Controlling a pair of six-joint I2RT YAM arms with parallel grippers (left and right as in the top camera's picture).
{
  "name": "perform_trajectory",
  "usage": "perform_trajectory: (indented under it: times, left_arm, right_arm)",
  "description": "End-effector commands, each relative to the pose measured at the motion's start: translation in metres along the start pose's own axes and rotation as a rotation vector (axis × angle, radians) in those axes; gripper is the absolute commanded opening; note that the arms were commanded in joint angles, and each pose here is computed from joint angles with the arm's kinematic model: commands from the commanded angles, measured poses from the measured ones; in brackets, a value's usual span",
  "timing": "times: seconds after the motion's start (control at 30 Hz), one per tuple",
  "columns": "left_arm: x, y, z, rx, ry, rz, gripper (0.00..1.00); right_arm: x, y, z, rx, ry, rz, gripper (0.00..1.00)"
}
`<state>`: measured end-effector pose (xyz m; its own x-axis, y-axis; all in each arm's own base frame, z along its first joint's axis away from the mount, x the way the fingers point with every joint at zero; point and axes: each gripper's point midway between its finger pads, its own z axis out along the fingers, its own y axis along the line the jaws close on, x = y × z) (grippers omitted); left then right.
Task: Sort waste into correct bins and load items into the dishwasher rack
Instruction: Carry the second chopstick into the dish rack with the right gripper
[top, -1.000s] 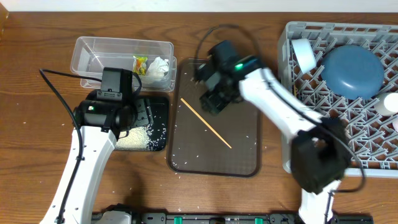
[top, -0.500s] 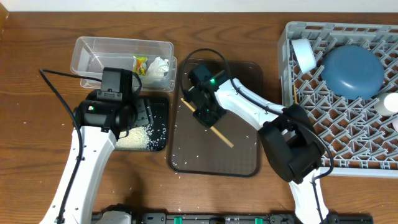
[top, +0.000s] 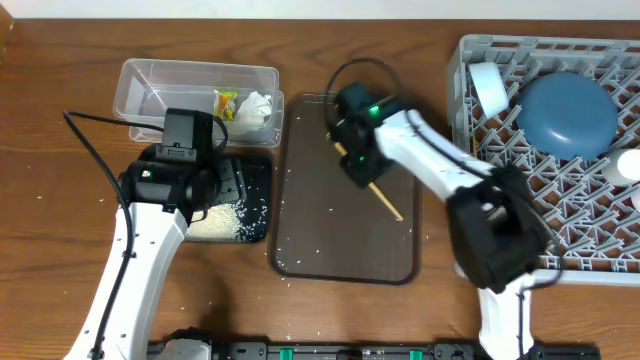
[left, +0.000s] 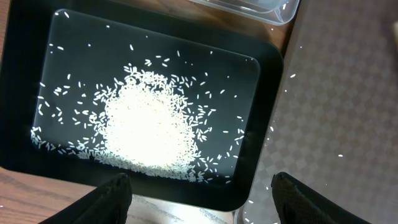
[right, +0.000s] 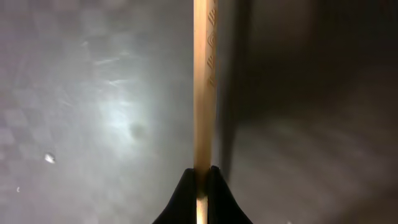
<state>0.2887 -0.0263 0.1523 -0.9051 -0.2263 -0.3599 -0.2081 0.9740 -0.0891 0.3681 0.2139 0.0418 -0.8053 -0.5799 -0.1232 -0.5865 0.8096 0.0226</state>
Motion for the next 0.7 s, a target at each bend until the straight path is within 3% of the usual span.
perform_trajectory:
  times: [0.0,0.13,0.37,0.67]
  left_arm:
    - [0.001,0.003,0.000,-0.008,0.004,-0.010,0.75]
    - [0.001,0.003,0.000,-0.008,0.004,-0.010,0.75]
    - [0.001,0.003,0.000,-0.008,0.004,-0.010,0.75]
    - [0.001,0.003,0.000,-0.008,0.003,-0.010,0.75]
  right_arm:
    - [-0.010,-0.036,-0.070,0.052,-0.168,0.094,0.01]
    - [-0.001,-0.081,-0.106,0.107,-0.241,0.212,0.01]
    - [0.059,-0.153,-0.104,0.172,-0.114,0.460,0.01]
    - [0.100,-0.170,-0.086,0.138,-0.013,0.578,0.01]
